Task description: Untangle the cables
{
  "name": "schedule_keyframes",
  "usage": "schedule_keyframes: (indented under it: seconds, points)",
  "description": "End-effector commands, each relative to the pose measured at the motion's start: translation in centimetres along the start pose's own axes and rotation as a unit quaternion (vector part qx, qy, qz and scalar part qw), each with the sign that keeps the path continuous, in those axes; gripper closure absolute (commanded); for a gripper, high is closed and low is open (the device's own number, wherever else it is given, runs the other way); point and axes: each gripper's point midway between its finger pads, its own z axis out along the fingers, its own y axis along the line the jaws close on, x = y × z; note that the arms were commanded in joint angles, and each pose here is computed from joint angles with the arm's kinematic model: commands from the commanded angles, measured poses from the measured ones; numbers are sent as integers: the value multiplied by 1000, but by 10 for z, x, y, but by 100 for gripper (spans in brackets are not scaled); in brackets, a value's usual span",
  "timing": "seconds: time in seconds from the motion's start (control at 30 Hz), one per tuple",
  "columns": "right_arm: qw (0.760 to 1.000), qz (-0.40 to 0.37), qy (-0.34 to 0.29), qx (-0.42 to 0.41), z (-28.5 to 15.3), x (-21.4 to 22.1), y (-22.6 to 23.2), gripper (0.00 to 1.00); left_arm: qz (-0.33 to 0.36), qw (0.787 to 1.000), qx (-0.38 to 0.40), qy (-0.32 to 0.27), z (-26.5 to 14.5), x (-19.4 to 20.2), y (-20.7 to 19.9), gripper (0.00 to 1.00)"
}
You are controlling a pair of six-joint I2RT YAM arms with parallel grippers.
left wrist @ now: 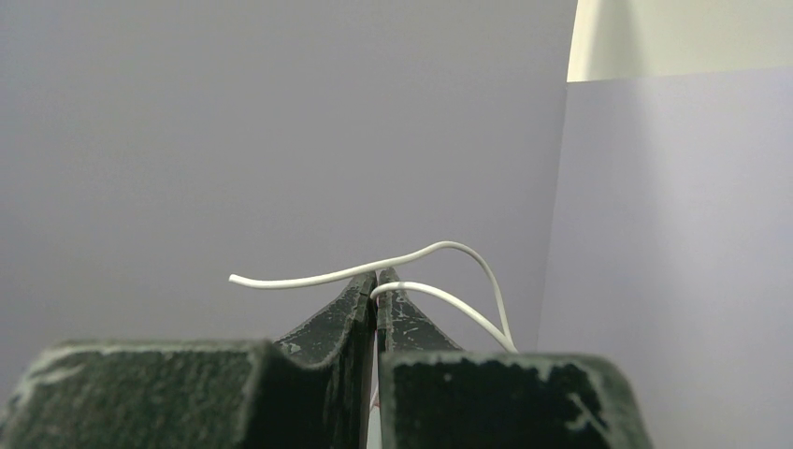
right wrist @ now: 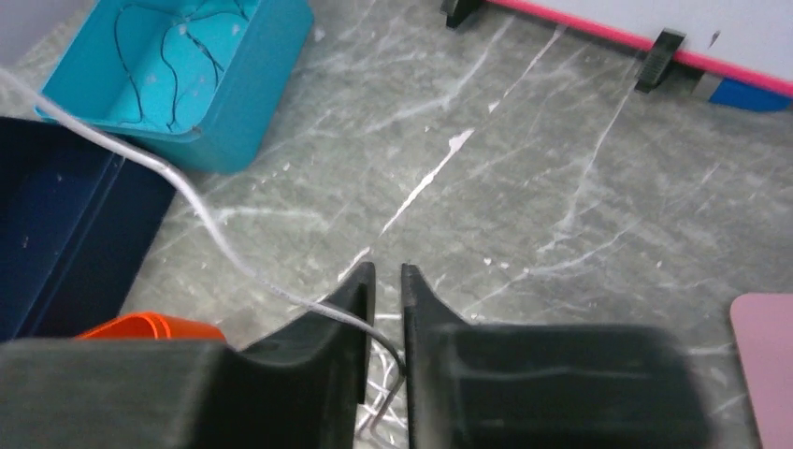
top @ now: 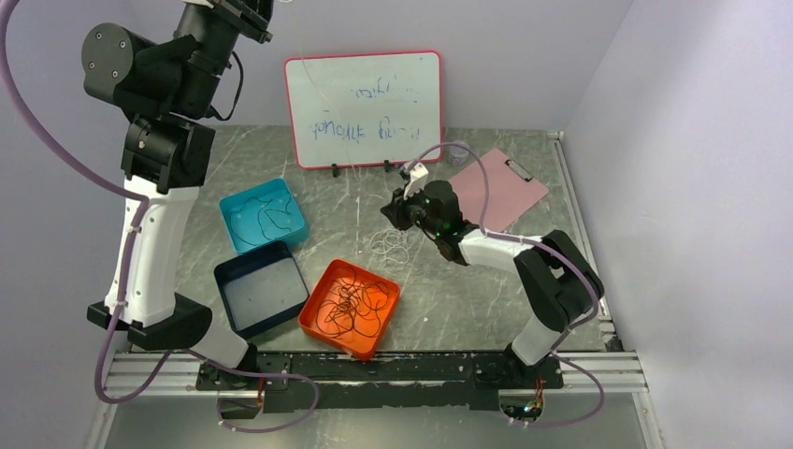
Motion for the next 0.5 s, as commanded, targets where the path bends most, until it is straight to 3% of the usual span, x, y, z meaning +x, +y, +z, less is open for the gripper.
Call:
schedule_keyframes:
  seconds: [0.0,0.07,0.27,0.47]
  points:
    - [998,7,-61,12,-7,-60,3,90,11,1000,-10,6,-10,-7,4,93]
    - [997,4,-81,14,-21,-91,8,100,10,999,-22,24,-12,7,9,93]
    - [994,16,-106,15,-62,-158,27,100,-11,994,-45,101,-16,74,23,93]
    - [994,61,-85,27,-94,-171,26,100,-38,979,-44,194,-18,169,37,93]
